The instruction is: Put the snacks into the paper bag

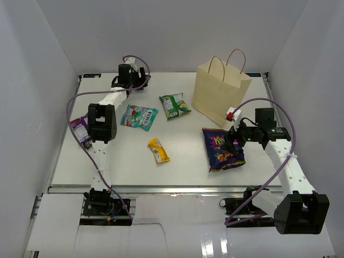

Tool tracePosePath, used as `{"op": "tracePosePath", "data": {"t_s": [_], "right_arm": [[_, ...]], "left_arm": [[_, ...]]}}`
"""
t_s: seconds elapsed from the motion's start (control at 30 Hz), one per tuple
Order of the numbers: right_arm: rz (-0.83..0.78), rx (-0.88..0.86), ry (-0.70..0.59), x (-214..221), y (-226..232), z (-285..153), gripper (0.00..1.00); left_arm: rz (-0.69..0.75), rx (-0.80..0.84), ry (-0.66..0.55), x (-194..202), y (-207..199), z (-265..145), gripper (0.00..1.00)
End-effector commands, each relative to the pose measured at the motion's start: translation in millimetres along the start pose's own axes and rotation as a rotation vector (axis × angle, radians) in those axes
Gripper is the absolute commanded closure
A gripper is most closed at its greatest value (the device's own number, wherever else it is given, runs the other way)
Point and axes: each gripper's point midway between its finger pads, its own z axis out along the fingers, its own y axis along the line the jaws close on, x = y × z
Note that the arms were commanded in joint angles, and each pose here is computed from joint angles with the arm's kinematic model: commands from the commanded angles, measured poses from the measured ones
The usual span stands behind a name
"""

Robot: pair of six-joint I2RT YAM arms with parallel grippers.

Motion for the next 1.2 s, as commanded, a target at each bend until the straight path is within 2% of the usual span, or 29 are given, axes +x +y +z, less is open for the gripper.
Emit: {"op": "tracePosePath", "data": {"t_s": [0.0, 0.03, 0.23, 0.33, 0.37, 0.47, 0.7, 0.77, 0.8, 0.83, 0.87, 0.9, 0.93, 1.07, 1.1, 1.13, 1.17], "right_arm": [[-0.008, -0.034, -0.026, -4, 3, 3, 0.1], [-0.008, -0.033, -0.025, -4, 2, 4, 0.1], [0.006, -0.029, -0.027, -5, 0, 5, 0.1], [0.017, -0.032, -0.029, -6, 0, 5, 0.1], [0.021, -0.038, -0.033, -7, 1, 5, 0.1], [0.026, -0.048, -0.054, -13, 3, 5, 0.1], [0.018, -0.105, -0.119, -31, 12, 1, 0.1], [0.009, -0.13, -0.141, -37, 19, -1, 0.1], [0.001, -0.137, -0.149, -39, 21, -2, 0.09], [-0.007, -0.149, -0.16, -43, 25, -3, 0.1], [-0.012, -0.154, -0.162, -43, 26, -3, 0.09], [-0.016, -0.158, -0.164, -45, 28, -2, 0.08], [-0.023, -0.164, -0.157, -46, 31, 0, 0.07], [-0.027, -0.175, -0.114, -53, 39, 14, 0.04], [-0.052, -0.184, -0.127, -66, 43, 19, 0.02], [0.025, -0.162, -0.108, -69, 41, 26, 0.01], [0.053, -0.15, -0.115, -76, 40, 30, 0.0]], "left_arm": [[0.194, -0.038, -0.196, -59, -14, 11, 0.14], [0.229, -0.06, -0.169, -43, -10, 22, 0.14], [0.32, -0.15, -0.135, -23, 14, 43, 0.21], [0.359, -0.169, -0.073, -3, 21, 49, 0.33], [0.376, -0.172, -0.062, 0, 22, 49, 0.41], [0.391, -0.187, -0.024, 14, 28, 46, 0.49], [0.331, -0.171, 0.013, 29, 23, 26, 0.75], [0.304, -0.129, -0.033, 10, 9, 14, 0.86], [0.276, -0.113, -0.022, 20, 7, 10, 0.89], [0.271, -0.05, -0.084, -8, -12, -5, 0.94], [0.268, -0.022, -0.097, -12, -19, -13, 0.95], [0.245, 0.006, -0.071, 3, -23, -21, 0.97], [0.227, 0.05, -0.125, -22, -38, -40, 0.99], [0.197, 0.218, -0.075, -4, -70, -77, 1.0], [0.185, 0.274, -0.06, 1, -81, -98, 1.0], [0.176, 0.302, -0.049, 5, -86, -108, 1.0], [0.176, 0.33, -0.075, -7, -96, -129, 1.0]]}}
